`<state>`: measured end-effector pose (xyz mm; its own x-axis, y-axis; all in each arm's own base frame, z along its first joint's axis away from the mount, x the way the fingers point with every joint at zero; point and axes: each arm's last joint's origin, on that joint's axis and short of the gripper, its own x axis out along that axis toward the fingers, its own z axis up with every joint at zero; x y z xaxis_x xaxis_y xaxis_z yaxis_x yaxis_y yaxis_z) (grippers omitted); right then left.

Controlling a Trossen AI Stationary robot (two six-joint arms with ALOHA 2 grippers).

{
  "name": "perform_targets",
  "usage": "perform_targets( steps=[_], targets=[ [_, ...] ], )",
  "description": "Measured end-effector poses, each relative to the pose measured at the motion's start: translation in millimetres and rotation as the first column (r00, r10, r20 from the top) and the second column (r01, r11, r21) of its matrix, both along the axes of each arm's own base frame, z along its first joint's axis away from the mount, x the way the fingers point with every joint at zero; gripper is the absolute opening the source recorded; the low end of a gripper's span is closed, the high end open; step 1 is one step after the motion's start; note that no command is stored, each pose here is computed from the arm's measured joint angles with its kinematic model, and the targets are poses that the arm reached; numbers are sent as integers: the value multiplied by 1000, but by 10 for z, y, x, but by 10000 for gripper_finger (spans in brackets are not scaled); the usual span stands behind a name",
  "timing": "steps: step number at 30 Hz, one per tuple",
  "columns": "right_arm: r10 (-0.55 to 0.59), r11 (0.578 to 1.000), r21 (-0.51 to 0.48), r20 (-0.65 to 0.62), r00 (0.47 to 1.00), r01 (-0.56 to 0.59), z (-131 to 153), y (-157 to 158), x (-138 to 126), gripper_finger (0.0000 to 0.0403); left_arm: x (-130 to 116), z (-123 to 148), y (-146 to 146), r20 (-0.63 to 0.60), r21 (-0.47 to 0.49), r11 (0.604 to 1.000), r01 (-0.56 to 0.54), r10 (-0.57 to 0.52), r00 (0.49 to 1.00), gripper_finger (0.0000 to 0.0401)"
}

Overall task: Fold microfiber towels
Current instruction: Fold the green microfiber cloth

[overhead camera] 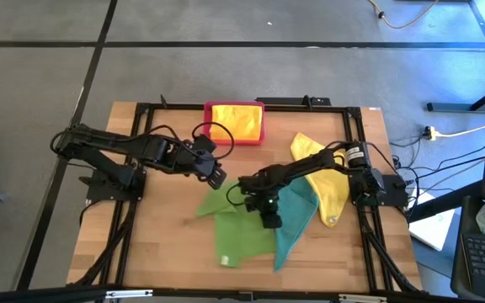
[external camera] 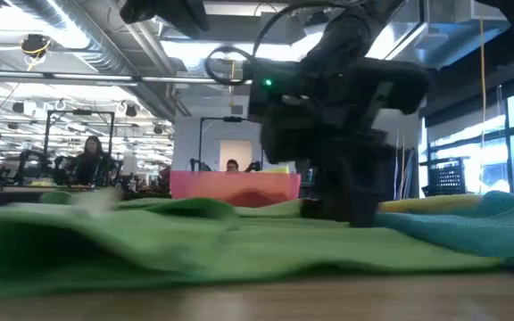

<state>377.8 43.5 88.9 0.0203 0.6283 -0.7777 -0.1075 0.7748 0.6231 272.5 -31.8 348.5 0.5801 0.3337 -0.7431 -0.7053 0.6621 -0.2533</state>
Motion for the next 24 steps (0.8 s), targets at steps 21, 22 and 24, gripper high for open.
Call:
perform_targets(
  steps=[21, 22, 24],
  targets=[
    [23, 963, -260, 359, 933, 76, 868, -268, -6, 9, 234, -523, -505, -219, -34, 997, 74, -80, 973, 82],
    [23, 963, -260, 360, 933, 76, 870, -269, -6, 10, 265, -592, -521, -252, -38, 996, 78, -85, 964, 83],
    [26, 964, -258, 354, 935, 71, 860, -261, -9, 10, 319, -727, -545, -317, -53, 995, 84, -96, 944, 85]
  ],
)
